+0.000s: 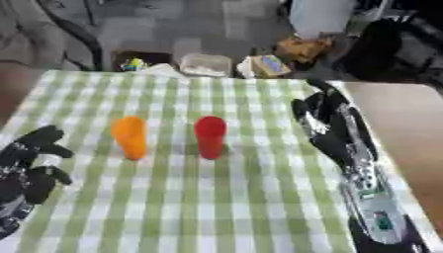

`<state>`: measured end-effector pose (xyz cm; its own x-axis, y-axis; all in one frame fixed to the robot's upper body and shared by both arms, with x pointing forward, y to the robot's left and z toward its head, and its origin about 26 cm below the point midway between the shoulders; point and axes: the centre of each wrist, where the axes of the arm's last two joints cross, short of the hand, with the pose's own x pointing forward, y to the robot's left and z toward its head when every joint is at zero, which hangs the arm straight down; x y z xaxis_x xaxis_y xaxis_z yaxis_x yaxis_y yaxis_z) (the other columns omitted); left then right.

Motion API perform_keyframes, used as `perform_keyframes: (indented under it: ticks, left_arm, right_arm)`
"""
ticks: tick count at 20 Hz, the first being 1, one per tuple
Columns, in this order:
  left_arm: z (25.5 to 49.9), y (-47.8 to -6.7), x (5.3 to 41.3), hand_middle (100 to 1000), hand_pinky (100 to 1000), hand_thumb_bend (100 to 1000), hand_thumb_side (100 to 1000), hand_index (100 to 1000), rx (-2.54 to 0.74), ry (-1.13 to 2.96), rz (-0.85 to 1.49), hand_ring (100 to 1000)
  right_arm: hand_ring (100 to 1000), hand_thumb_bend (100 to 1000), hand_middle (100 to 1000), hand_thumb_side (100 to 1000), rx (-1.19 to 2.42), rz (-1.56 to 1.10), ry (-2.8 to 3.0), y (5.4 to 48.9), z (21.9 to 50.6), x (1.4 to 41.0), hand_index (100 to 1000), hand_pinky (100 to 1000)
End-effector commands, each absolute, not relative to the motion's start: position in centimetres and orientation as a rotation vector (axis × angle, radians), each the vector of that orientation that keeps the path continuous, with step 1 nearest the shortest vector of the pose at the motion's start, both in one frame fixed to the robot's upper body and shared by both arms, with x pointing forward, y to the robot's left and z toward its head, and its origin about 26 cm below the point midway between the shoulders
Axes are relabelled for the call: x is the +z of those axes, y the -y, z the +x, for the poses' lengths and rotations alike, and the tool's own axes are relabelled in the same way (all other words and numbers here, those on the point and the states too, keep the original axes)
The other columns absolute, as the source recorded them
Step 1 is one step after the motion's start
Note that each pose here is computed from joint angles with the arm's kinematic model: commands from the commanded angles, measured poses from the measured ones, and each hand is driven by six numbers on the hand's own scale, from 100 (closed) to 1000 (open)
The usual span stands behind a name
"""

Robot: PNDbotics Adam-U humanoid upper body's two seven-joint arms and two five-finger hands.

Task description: Pour the contents of one cup into another cup.

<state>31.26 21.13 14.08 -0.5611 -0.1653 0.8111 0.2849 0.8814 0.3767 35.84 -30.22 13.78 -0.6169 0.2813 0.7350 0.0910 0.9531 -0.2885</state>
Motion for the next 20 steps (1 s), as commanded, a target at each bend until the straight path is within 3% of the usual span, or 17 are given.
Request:
perform_keyframes:
  ticks: [1,20]
  left_arm:
    - [31.8,-22.0,14.8,664,535,507,560,932,-0.609,2.096,-0.004,1000]
    - [37.8,-21.5,12.4,729,571,521,552,961,-0.639,1.999,0.353,1000]
  right_arm:
    - [540,382,501,557,0.293,-0.275,2.254,30.4,35.8,14.7,884,519]
    - [539,380,499,559,0.308,-0.261,2.249,30.2,35.9,14.6,881,519]
